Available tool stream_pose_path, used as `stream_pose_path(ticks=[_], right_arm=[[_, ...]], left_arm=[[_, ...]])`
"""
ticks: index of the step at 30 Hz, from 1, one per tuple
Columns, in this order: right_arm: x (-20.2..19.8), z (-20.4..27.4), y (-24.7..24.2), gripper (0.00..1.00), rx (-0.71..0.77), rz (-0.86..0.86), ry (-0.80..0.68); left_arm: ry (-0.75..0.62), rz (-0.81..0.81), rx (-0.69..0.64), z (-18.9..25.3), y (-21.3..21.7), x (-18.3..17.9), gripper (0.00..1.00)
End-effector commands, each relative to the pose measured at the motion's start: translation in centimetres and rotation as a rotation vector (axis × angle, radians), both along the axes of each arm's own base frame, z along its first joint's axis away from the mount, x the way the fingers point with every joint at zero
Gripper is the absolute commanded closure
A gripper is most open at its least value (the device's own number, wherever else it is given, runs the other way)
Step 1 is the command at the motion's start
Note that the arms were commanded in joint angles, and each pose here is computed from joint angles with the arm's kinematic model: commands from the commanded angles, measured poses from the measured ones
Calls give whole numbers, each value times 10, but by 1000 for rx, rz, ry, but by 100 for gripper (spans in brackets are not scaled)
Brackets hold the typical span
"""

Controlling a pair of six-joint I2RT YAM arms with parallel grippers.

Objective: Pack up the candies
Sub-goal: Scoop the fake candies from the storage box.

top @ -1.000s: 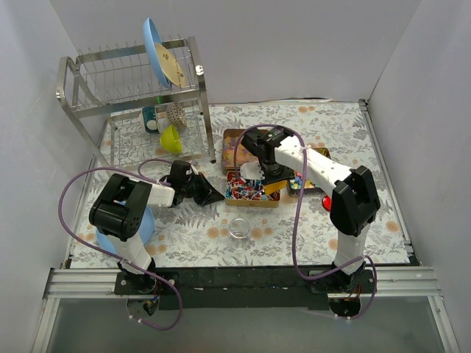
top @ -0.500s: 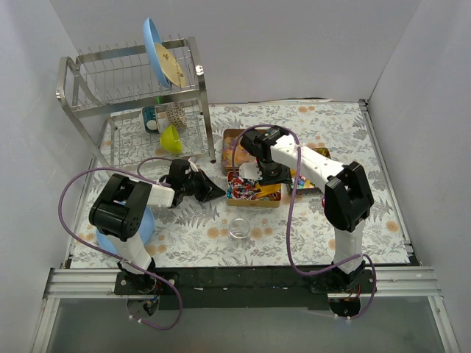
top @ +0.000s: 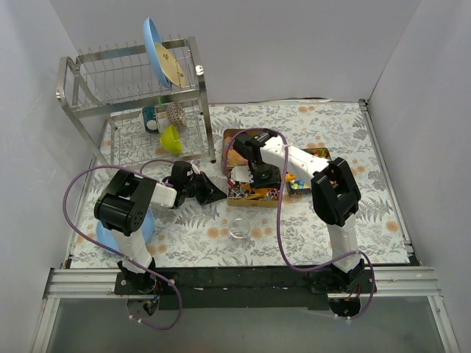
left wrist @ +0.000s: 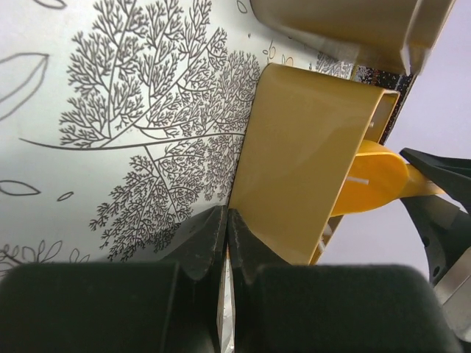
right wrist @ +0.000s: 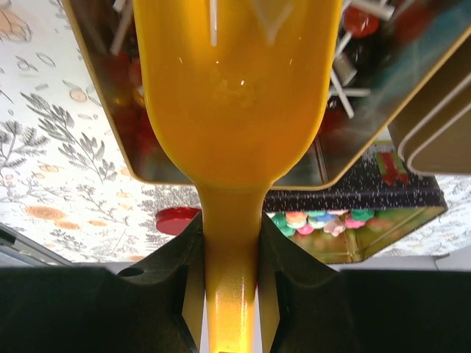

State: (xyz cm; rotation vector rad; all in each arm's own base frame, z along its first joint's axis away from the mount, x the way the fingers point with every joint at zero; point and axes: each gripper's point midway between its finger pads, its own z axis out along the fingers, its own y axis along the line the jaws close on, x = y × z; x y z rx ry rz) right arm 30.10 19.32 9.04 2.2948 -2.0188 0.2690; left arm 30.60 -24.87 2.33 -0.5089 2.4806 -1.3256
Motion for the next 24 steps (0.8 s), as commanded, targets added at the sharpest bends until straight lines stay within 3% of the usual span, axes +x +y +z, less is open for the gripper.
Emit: stream_pose_path(ticks=[1,11,19,24], right_arm=[[1,-11,24,99,79,-7,19],[0,-35,44,99,190,0,29],[-22,-50,51,99,365,-70,158],[-16,-52,47,99,406,-43,109]], left_arm=[[-36,-41,-24,10,-10,1,100],[-96,-80,3,23,-6,6,100],[-100,-83,1,31,17,10,100],[-126,-119,-8,45,34,12,97]])
